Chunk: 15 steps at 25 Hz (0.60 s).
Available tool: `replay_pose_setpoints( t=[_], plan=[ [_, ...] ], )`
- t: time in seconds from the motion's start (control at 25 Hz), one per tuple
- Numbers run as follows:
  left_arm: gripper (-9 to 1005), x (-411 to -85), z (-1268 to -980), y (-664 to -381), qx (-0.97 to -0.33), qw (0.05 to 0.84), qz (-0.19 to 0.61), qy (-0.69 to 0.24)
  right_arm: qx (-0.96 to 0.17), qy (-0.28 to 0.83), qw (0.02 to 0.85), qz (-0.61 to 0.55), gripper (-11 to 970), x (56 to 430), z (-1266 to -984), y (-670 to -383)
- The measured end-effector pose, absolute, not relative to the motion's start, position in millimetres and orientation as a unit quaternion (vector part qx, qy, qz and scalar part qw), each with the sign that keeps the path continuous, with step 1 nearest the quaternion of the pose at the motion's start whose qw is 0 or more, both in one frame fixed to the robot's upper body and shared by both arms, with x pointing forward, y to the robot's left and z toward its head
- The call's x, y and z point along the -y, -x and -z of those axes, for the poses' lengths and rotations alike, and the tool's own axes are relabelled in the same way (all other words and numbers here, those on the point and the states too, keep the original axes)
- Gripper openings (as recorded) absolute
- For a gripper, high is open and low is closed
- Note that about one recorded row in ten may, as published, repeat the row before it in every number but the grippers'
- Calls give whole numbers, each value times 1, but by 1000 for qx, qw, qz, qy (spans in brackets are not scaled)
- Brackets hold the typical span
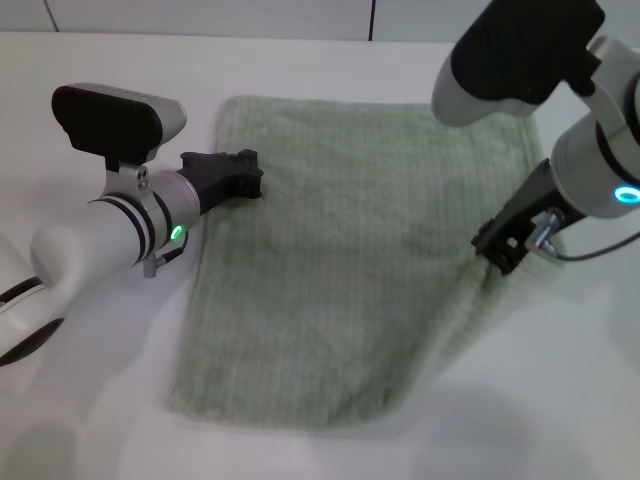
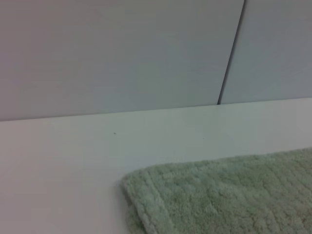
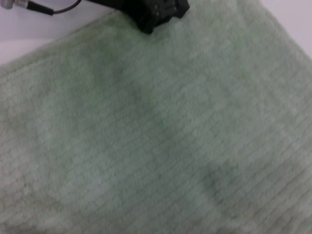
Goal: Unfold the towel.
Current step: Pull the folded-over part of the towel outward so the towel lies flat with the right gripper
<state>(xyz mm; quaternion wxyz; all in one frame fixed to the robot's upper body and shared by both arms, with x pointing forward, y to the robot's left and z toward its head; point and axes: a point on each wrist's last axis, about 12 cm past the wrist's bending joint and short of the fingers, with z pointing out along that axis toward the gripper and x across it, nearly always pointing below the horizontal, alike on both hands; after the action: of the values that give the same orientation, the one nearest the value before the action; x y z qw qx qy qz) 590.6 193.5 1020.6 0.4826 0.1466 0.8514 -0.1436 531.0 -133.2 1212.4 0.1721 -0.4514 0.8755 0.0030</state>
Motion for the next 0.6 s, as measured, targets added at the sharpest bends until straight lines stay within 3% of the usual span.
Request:
replay_pose_setpoints(
  t=[0.6],
  plan=[
    [13, -194, -1021, -592, -855, 479, 136, -145, -893, 420, 160, -19, 51, 149, -1196, -508]
  ],
)
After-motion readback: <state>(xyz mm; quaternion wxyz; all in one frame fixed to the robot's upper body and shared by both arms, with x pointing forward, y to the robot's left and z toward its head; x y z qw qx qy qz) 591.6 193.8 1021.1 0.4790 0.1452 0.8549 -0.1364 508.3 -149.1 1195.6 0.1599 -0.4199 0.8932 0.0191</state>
